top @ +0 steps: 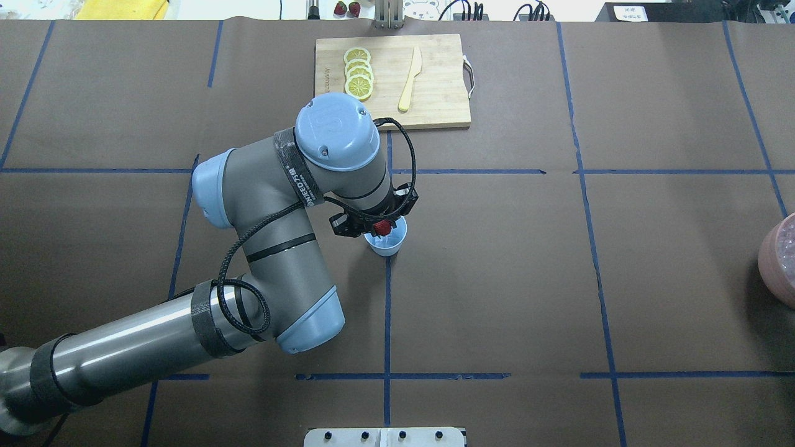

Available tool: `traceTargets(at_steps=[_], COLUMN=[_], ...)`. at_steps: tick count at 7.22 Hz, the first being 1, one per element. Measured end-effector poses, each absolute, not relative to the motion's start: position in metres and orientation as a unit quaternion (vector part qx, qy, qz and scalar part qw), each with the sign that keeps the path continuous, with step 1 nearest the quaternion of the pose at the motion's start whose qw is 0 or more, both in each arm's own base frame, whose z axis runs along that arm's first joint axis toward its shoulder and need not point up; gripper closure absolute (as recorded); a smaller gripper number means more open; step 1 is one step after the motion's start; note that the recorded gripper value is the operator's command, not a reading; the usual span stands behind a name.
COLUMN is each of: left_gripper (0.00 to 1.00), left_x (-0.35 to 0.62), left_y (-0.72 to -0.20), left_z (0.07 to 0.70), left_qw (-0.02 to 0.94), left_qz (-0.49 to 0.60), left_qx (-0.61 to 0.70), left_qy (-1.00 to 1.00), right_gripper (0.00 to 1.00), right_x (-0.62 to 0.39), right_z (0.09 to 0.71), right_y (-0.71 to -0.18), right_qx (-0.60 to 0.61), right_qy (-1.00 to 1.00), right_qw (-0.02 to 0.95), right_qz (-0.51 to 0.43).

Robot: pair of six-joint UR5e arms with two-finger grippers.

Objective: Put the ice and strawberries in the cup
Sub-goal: 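Open the left gripper to drop the strawberry into the cup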

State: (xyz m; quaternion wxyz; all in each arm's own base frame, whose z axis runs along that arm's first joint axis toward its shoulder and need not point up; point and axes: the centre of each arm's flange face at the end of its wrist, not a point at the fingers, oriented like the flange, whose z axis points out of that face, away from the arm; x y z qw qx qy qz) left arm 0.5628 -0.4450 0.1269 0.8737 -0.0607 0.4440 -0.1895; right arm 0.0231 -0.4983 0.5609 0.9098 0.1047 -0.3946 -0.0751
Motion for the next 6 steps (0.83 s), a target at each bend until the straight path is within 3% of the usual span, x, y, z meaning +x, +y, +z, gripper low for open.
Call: traceTargets(at_steps=[1,5,6], left_gripper=[0.36,0.30,0.00], left_x=[0.561,0.556,0.553], left_y=[-0.448,-0.456,-0.459], left_z=[0.127,0.128,0.127], left_qw=[0.873,0.872,0.871], left_qz=[-0.193,-0.201,-0.203], left_qx=[-0.060,-0.059,-0.057], left_qy=[0.444,0.443,0.443], right_gripper=[0.00,0.00,0.00], right_x=[0.023,0.023,0.023], right_z=[0.561,0.560,0.561], right_y=[-0.498,-0.499,-0.499], right_qx=[0.105,0.106,0.106], right_qy=[-0.394,-0.394,-0.394], right_qw=[0.910,0.910,0.910], right_qz=[-0.075,-0.076,-0.076])
